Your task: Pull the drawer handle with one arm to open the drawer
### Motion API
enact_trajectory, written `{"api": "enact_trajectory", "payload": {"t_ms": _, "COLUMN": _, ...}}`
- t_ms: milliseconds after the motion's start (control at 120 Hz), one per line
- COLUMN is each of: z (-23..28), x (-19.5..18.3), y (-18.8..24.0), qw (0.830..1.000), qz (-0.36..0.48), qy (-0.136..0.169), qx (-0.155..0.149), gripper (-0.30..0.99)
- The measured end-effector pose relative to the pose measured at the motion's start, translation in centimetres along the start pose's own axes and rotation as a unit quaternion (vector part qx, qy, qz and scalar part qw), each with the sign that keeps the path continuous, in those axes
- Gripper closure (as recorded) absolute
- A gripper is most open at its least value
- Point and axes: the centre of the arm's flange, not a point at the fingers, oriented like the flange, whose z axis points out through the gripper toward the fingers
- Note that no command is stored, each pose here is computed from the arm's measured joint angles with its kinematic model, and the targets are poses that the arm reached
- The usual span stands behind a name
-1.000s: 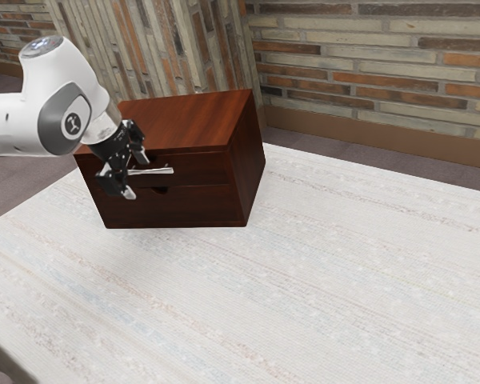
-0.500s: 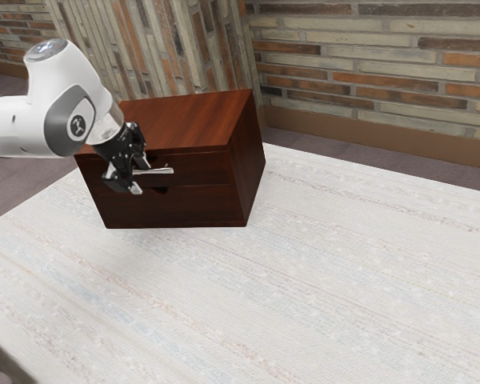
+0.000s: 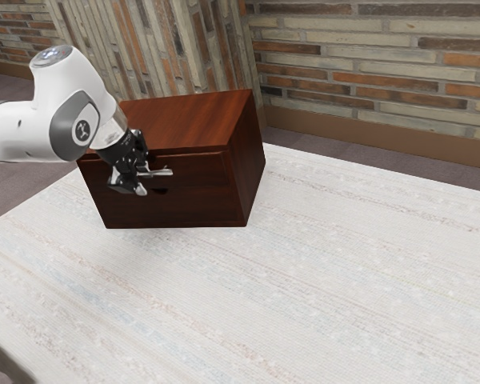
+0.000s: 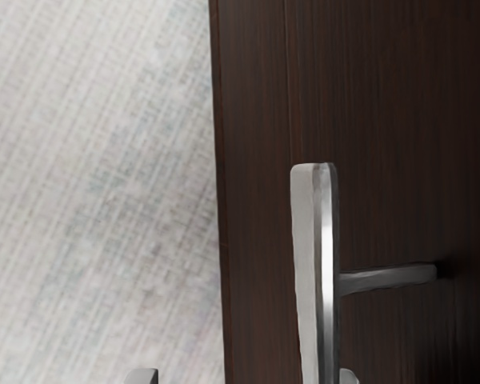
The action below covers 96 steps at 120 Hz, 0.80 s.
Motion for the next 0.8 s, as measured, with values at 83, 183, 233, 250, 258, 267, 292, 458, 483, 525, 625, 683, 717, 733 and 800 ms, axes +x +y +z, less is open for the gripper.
{"api": "enact_trajectory", "payload": {"t_ms": 83, "z": -0.1, "x": 0.0, "y": 0.0, "qw": 1.000, "qz": 0.000, "qy": 0.000, "qx": -0.001, "gripper": 0.53}}
{"api": "enact_trajectory", "payload": {"t_ms": 183, "z": 0.0, "x": 0.0, "y": 0.0, "qw": 1.000, "qz": 0.000, "qy": -0.001, "qx": -0.001, "gripper": 0.56}}
{"api": "enact_trajectory", "payload": {"t_ms": 233, "z": 0.0, "x": 0.0, "y": 0.0, "qw": 1.000, "qz": 0.000, "qy": -0.001, "qx": -0.002, "gripper": 0.57}}
{"api": "enact_trajectory", "payload": {"t_ms": 250, "z": 0.0, "x": 0.0, "y": 0.0, "qw": 1.000, "qz": 0.000, "qy": -0.001, "qx": -0.002, "gripper": 0.58}}
{"api": "enact_trajectory", "payload": {"t_ms": 258, "z": 0.0, "x": 0.0, "y": 0.0, "qw": 1.000, "qz": 0.000, "qy": -0.001, "qx": -0.002, "gripper": 0.58}}
{"api": "enact_trajectory", "payload": {"t_ms": 267, "z": 0.0, "x": 0.0, "y": 0.0, "qw": 1.000, "qz": 0.000, "qy": -0.001, "qx": -0.003, "gripper": 0.58}}
{"api": "enact_trajectory", "payload": {"t_ms": 292, "z": 0.0, "x": 0.0, "y": -0.1, "qw": 1.000, "qz": 0.000, "qy": -0.001, "qx": -0.003, "gripper": 0.59}}
{"api": "enact_trajectory", "payload": {"t_ms": 458, "z": -0.1, "x": -0.1, "y": -0.7, "qw": 1.000, "qz": 0.000, "qy": -0.001, "qx": -0.001, "gripper": 0.62}}
{"api": "enact_trajectory", "payload": {"t_ms": 483, "z": -0.2, "x": -0.1, "y": -0.9, "qw": 1.000, "qz": 0.001, "qy": -0.001, "qx": 0.000, "gripper": 0.62}}
{"api": "enact_trajectory", "payload": {"t_ms": 525, "z": -0.3, "x": -0.1, "y": -1.2, "qw": 1.000, "qz": 0.001, "qy": -0.001, "qx": 0.001, "gripper": 0.62}}
{"api": "enact_trajectory", "payload": {"t_ms": 625, "z": -0.5, "x": -0.6, "y": -1.9, "qw": 1.000, "qz": 0.006, "qy": -0.002, "qx": 0.003, "gripper": 0.62}}
{"api": "enact_trajectory", "payload": {"t_ms": 683, "z": -0.6, "x": -0.8, "y": -2.2, "qw": 1.000, "qz": 0.008, "qy": -0.002, "qx": 0.004, "gripper": 0.61}}
{"api": "enact_trajectory", "payload": {"t_ms": 717, "z": -0.7, "x": -0.8, "y": -2.4, "qw": 1.000, "qz": 0.008, "qy": -0.002, "qx": 0.005, "gripper": 0.61}}
{"api": "enact_trajectory", "payload": {"t_ms": 733, "z": -0.8, "x": -0.8, "y": -2.6, "qw": 1.000, "qz": 0.008, "qy": -0.002, "qx": 0.005, "gripper": 0.60}}
{"api": "enact_trajectory", "payload": {"t_ms": 800, "z": -1.0, "x": -0.8, "y": -3.1, "qw": 1.000, "qz": 0.009, "qy": -0.002, "qx": 0.006, "gripper": 0.59}}
